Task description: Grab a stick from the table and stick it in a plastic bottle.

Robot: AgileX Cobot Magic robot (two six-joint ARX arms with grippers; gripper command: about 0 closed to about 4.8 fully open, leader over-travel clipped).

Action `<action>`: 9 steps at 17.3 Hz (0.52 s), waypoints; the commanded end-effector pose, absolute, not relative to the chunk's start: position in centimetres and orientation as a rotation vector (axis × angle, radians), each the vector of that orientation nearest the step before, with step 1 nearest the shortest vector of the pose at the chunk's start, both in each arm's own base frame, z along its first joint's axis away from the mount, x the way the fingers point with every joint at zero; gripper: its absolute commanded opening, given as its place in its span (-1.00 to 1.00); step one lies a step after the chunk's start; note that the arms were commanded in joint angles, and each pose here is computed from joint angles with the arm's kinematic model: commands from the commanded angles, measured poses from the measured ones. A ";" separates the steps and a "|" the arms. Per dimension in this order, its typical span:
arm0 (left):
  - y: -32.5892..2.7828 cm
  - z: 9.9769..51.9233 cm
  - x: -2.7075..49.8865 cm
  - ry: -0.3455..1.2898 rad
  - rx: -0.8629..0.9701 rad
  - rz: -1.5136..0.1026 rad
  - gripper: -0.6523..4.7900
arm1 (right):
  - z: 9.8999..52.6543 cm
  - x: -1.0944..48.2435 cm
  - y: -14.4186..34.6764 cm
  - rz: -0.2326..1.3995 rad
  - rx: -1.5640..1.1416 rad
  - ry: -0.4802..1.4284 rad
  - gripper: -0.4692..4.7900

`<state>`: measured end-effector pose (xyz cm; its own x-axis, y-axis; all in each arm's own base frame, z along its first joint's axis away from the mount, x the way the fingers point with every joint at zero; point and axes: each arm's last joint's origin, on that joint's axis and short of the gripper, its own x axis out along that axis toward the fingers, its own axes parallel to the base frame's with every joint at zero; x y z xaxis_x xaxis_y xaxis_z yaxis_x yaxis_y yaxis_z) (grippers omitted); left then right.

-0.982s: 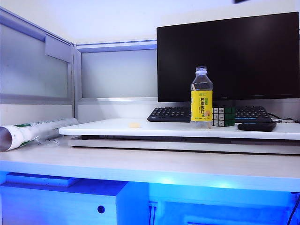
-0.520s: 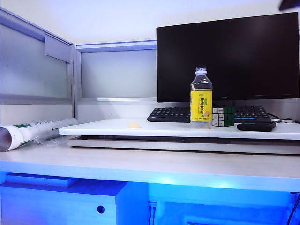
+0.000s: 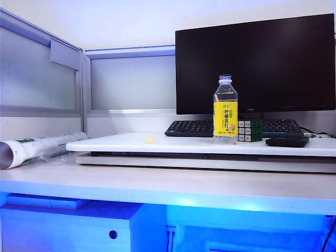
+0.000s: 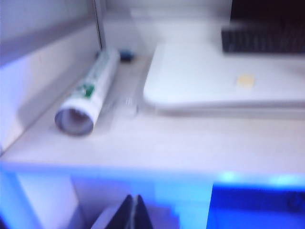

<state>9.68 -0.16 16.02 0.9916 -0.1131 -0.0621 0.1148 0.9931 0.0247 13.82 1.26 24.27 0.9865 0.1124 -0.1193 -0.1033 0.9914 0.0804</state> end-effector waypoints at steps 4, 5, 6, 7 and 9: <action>-0.1 15.4 9.6 0.122 0.044 -0.087 -0.78 | 20.5 10.9 1.0 0.104 0.104 0.073 -0.86; 0.0 15.3 9.6 0.136 0.045 -0.063 -0.78 | 20.0 10.5 1.0 0.103 0.103 0.078 -0.86; 0.1 15.2 9.6 0.147 0.046 -0.046 -0.78 | 19.5 10.2 0.9 0.102 0.102 0.083 -0.86; 0.1 15.1 9.6 0.160 0.047 -0.019 -0.78 | 18.9 9.7 0.9 0.102 0.102 0.092 -0.86; 0.1 15.0 9.6 0.171 0.047 -0.016 -0.78 | 17.8 8.9 0.8 0.099 0.101 0.109 -0.86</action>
<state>9.59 0.12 15.11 0.9873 -0.0171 -0.1577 0.0245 0.9987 0.0449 9.07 0.85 18.15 0.9898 0.1104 -0.0897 -0.1010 0.9895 0.1033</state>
